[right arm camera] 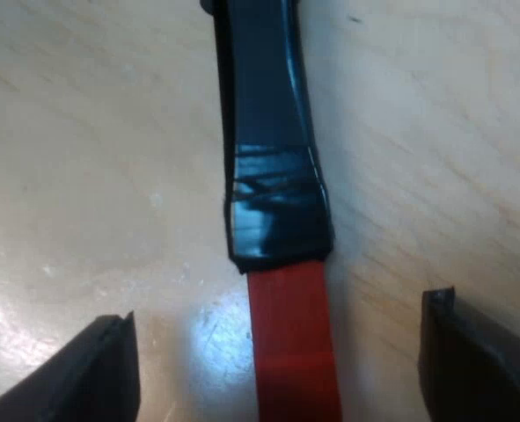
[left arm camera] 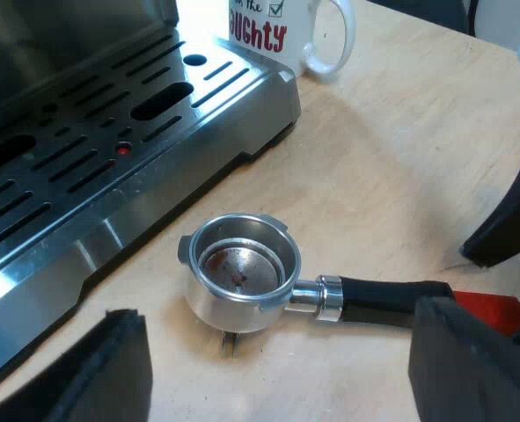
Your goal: Grind coffee beans and then tamp
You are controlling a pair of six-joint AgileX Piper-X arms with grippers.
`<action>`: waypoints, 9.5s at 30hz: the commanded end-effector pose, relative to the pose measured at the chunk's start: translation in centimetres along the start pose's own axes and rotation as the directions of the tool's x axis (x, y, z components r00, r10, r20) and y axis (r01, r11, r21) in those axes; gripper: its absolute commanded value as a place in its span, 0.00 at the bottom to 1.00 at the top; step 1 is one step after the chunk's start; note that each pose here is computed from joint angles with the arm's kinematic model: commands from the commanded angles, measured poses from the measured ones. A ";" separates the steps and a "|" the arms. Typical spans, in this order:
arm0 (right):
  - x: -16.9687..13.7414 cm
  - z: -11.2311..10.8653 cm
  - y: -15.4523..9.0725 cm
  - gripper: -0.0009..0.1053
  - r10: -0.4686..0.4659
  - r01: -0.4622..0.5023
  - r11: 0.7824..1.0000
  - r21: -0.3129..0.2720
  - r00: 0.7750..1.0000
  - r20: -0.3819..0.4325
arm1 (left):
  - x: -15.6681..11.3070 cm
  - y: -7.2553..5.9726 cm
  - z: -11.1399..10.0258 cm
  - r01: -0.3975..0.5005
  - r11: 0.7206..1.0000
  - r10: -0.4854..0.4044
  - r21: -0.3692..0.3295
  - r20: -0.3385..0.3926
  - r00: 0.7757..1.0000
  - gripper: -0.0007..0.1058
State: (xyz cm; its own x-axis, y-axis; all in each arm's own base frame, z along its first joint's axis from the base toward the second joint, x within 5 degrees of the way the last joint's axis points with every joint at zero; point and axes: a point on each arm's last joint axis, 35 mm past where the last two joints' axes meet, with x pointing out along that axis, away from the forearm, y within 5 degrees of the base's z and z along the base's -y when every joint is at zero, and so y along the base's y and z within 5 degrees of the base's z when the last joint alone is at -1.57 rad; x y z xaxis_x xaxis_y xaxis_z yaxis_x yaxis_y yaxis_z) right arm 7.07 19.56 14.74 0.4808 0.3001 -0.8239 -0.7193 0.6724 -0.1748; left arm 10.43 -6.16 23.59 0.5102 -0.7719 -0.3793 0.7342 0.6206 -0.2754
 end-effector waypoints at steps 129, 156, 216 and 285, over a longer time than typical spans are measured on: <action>-9.7 6.3 -3.2 0.65 -0.054 0.077 0.994 -0.078 0.963 0.265 | 1.0 1.3 0.9 -0.200 0.980 0.197 -0.016 -0.101 0.975 0.06; -9.2 1.6 -4.8 0.63 -0.008 0.070 0.990 -0.124 0.897 0.442 | -3.2 -2.3 8.9 -0.081 0.997 0.081 0.016 -0.032 0.996 0.06; -9.2 1.7 -4.8 0.63 -0.008 0.075 0.988 -0.134 0.896 0.445 | 11.0 -0.6 8.1 0.066 0.987 -0.021 0.148 -0.287 0.958 0.06; -9.2 1.7 -4.8 0.63 -0.010 0.067 0.991 -0.113 0.896 0.445 | 15.9 0.7 1.3 0.067 0.973 0.051 0.223 -0.484 0.873 0.06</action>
State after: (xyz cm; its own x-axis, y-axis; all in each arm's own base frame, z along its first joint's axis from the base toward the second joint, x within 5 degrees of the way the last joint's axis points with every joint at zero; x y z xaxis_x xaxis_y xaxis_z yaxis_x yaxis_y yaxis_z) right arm 6.82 14.70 23.82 0.6512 0.5624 -0.5096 -0.7456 0.5994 -0.2912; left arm 20.34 -18.75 20.25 0.3169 -0.6369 -0.7028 0.8558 0.5114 -0.0776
